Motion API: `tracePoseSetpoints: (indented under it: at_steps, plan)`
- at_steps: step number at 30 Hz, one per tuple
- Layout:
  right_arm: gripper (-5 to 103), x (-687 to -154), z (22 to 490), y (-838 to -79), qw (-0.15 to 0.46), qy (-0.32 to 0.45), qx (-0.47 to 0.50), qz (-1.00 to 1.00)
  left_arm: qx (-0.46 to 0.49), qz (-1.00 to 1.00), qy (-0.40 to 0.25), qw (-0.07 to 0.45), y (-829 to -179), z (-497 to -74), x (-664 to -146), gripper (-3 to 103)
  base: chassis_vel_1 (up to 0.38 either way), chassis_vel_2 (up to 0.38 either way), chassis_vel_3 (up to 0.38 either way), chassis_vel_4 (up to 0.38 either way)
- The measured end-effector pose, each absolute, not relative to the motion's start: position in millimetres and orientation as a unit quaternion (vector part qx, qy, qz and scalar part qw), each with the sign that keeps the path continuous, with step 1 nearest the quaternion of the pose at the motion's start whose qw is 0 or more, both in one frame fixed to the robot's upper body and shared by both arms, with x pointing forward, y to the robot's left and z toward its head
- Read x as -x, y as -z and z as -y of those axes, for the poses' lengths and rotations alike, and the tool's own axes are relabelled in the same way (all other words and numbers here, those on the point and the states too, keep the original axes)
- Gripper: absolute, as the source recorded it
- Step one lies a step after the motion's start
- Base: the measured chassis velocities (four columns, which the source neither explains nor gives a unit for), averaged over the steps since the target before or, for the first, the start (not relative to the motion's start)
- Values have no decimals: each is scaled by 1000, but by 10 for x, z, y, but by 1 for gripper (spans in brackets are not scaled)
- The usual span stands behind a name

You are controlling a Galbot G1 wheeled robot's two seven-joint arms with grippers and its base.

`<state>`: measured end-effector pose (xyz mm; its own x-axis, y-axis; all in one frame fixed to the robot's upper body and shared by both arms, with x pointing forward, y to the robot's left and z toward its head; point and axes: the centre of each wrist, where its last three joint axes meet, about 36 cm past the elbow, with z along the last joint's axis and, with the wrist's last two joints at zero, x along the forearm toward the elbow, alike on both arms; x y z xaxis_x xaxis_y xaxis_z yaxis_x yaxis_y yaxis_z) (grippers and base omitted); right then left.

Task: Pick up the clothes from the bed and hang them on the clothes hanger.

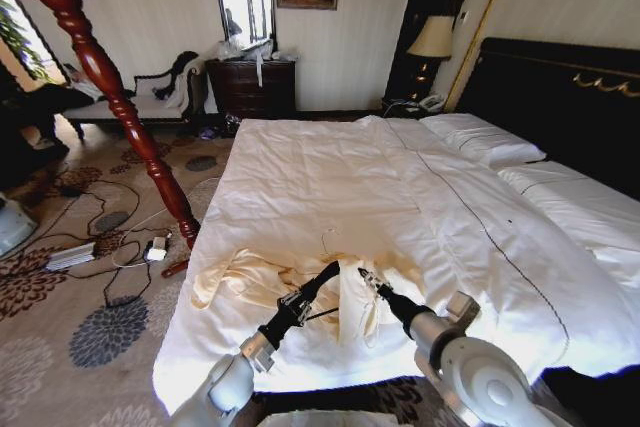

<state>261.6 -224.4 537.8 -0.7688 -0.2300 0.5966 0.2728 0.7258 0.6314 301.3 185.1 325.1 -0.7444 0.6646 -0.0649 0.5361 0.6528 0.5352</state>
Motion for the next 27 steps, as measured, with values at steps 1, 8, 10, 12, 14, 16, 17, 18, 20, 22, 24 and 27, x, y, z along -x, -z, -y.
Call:
tracePoseSetpoints:
  at_steps: [1, 8, 10, 12, 14, 16, 17, 18, 20, 22, 24, 27]
  plan:
    - [95, -2616, 2256, -5379, 342, 347, 24, 873, -332, -900, -250, 129, -3259, -1858, -3012, 20, 0, 0, 0, 0]
    - [100, -2778, 2481, -5596, 306, 215, 77, 924, -332, -898, -254, 134, -3295, -1907, -2996, 20, 0, 0, 0, 0]
    - [100, -2844, 2536, -5698, 297, 180, 74, 935, -333, -897, -256, 137, -3308, -1924, -3001, 20, 0, 0, 0, 0]
    - [100, -2880, 2558, -5756, 280, 156, 59, 945, -333, -896, -257, 140, -3318, -1932, -3011, 20, 0, 0, 0, 0]
    - [100, -2932, 2600, -5730, 232, 139, 13, 963, -334, -895, -259, 144, -3329, -1942, -3032, 20, 0, 0, 0, 0]
    - [100, -3025, 2694, -5605, 173, 123, -41, 976, -334, -894, -260, 146, -3331, -1951, -3048, 20, 0, 0, 0, 0]
    - [100, -3025, 2694, -5605, 173, 123, -41, 976, -334, -894, -260, 146, -3331, -1951, -3048, 20, 0, 0, 0, 0]
    - [100, -3171, 2873, -5418, 85, 96, -106, 986, -334, -894, -261, 147, -3330, -1956, -3066, 20, 0, 0, 0, 0]
    - [100, -3331, 3104, -5273, 7, 52, -204, 978, -333, -893, -262, 151, -3335, -1953, -3094, 20, 0, 0, 0, 0]
    - [100, -3399, 3210, -5235, -9, 32, -252, 967, -333, -893, -261, 153, -3336, -1946, -3108, 20, 0, 0, 0, 0]
    - [100, -3493, 3363, -5236, -4, 12, -301, 953, -332, -892, -261, 158, -3343, -1937, -3148, 20, 0, 0, 0, 0]
    - [100, -3571, 3490, -5243, 15, 4, -312, 950, -332, -892, -260, 164, -3345, -1918, -3189, 20, 0, 0, 0, 0]
